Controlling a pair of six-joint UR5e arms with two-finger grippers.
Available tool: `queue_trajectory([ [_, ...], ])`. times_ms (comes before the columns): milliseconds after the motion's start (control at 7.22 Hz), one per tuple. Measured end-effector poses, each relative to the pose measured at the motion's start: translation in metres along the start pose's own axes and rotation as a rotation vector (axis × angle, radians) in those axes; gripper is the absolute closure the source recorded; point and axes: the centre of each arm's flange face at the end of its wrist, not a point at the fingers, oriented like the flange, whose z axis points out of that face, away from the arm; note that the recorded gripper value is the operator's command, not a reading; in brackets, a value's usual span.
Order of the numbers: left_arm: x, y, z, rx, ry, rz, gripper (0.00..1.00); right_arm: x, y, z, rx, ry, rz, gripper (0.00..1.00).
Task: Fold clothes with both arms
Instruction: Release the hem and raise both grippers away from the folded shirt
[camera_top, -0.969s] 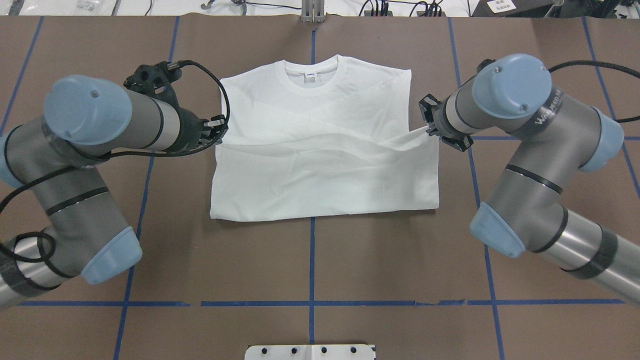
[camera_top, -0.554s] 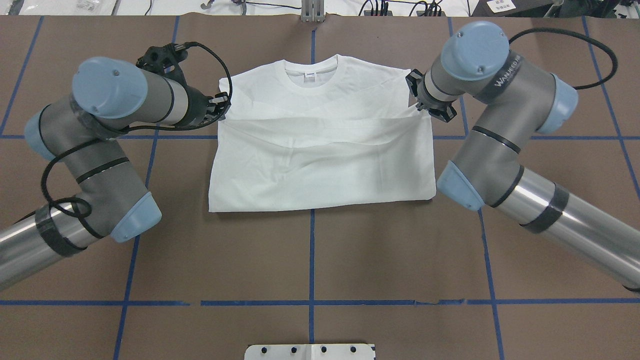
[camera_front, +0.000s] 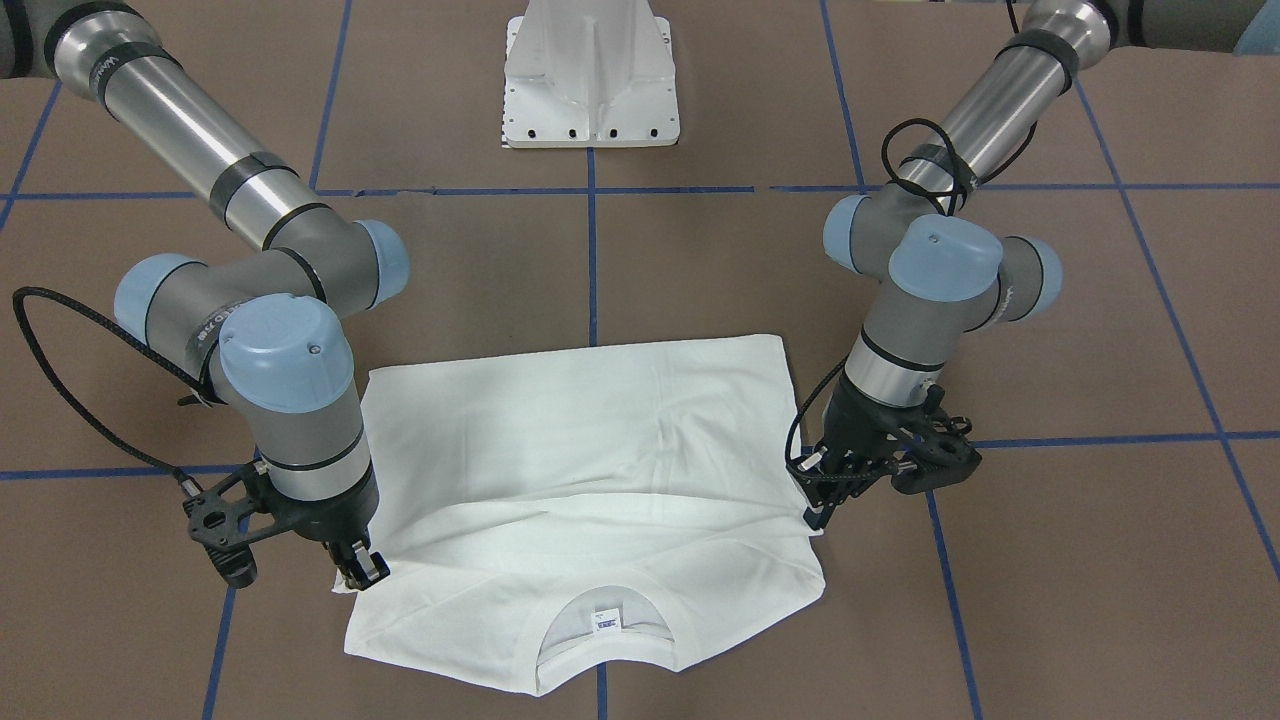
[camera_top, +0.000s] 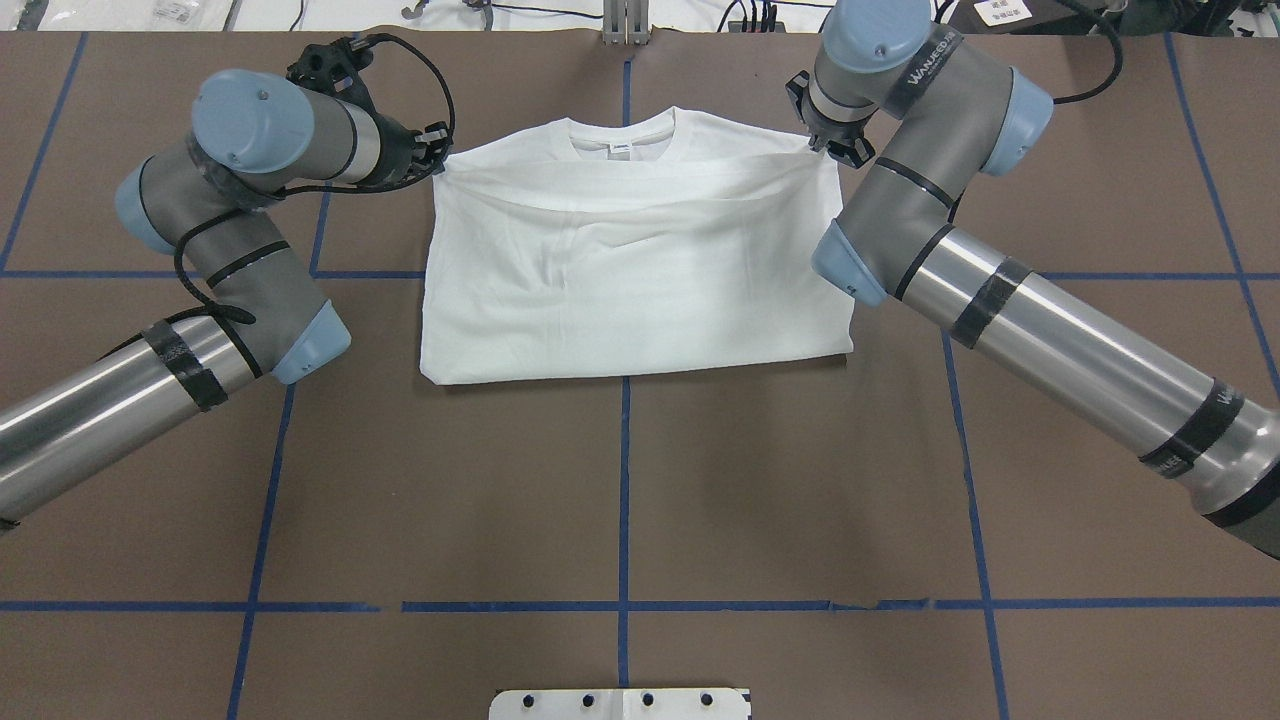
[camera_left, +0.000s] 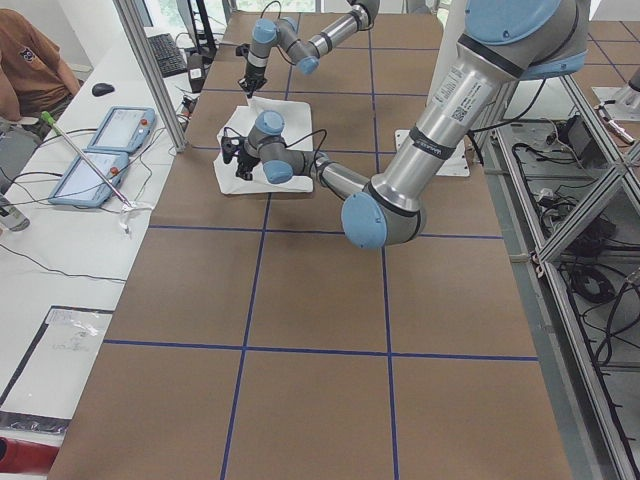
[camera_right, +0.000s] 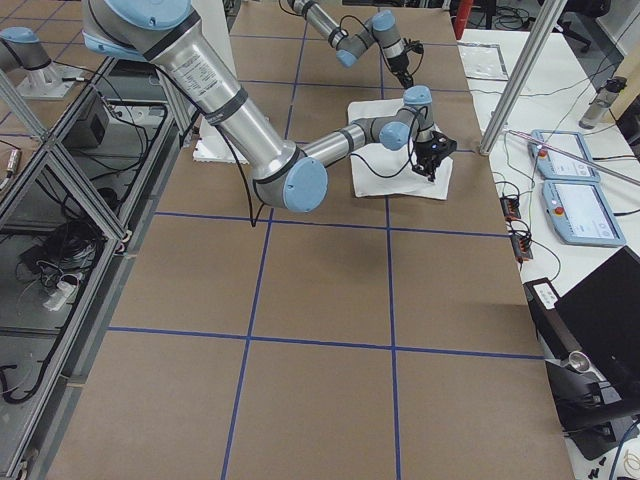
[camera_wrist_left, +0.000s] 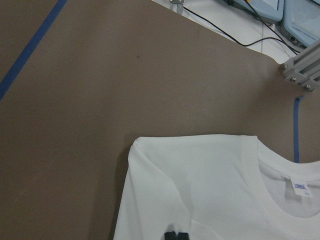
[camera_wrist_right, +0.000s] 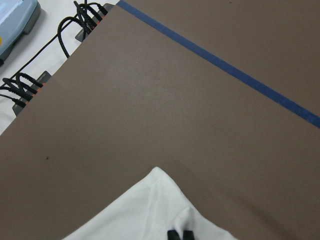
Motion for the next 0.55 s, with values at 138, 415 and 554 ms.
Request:
queue_trajectory([
  [138, -0.0046, -0.0051, 0.0041, 0.006, -0.001, 0.005, 1.00, -0.0035, -0.0054, 0.0044, 0.006, 0.008, 0.006, 1.00],
  [415, -0.0042, -0.0115, 0.0108, 0.011, -0.008, 0.006, 1.00, -0.0064, -0.0085, 0.0122, 0.009, 0.012, 0.009, 0.86],
  [554, -0.0019, -0.0124, 0.0118, 0.011, -0.008, 0.006, 0.48, -0.0075, -0.0074, 0.0136, 0.008, 0.011, 0.007, 0.52],
])
